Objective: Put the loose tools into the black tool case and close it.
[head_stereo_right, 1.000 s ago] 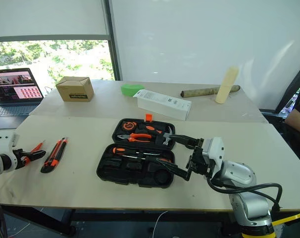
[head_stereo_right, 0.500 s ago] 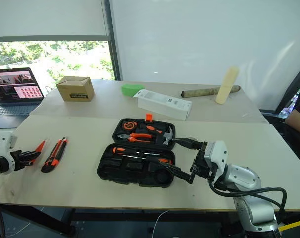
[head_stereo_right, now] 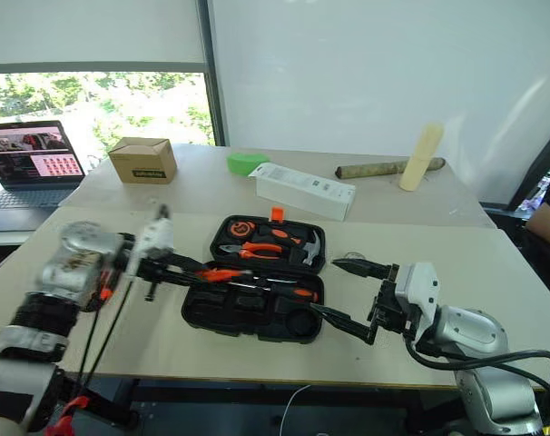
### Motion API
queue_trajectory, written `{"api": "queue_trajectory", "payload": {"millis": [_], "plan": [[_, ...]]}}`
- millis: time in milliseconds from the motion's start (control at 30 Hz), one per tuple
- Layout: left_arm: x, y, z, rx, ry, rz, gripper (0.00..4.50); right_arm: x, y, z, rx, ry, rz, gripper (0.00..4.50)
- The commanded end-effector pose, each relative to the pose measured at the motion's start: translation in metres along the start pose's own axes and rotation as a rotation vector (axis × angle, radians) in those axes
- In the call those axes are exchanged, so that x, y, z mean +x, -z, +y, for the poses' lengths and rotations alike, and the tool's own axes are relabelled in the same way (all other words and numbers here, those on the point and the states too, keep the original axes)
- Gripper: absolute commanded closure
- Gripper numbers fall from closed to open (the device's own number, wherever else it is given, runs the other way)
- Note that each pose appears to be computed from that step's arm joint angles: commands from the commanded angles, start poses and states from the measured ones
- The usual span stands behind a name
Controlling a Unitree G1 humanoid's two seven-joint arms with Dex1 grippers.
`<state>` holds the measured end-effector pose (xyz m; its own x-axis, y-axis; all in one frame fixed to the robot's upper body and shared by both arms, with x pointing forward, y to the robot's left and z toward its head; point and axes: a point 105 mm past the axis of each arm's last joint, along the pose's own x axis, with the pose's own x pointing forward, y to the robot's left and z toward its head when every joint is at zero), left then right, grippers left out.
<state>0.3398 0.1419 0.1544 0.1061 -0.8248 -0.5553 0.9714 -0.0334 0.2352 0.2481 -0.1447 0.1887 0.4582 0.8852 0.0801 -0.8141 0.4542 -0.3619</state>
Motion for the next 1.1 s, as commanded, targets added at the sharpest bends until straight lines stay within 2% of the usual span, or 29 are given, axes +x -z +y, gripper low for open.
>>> {"api": "queue_trajectory", "payload": {"millis": [33,167,333,800,967,1000,1033,1100], "plan": [[0.006,-0.014,0.005,0.057,0.013,0.037,4.03,-0.002,-0.011,0.004,-0.029,0.013,-0.019,0.0],[0.014,0.0,0.01,0.077,0.017,0.148,4.03,-0.003,-0.01,0.007,-0.023,0.031,-0.014,0.0],[0.019,0.009,0.018,0.084,0.006,0.206,4.03,-0.004,-0.009,0.01,-0.022,0.059,-0.015,0.0],[0.026,0.022,0.018,0.123,0.069,0.303,4.03,-0.005,-0.007,0.012,-0.019,0.073,-0.016,0.0],[0.033,0.017,0.016,0.078,0.086,0.264,4.03,-0.002,-0.007,0.008,-0.026,0.073,-0.021,0.0],[0.034,0.013,0.02,0.083,0.057,0.244,2.95,-0.002,-0.006,0.008,-0.026,0.073,-0.022,0.0],[0.035,0.008,0.022,0.094,0.043,0.224,2.83,-0.002,-0.006,0.007,-0.026,0.073,-0.022,0.0],[0.035,-0.005,0.026,0.124,0.022,0.164,2.01,-0.002,-0.005,0.007,-0.026,0.072,-0.022,0.0]]}}
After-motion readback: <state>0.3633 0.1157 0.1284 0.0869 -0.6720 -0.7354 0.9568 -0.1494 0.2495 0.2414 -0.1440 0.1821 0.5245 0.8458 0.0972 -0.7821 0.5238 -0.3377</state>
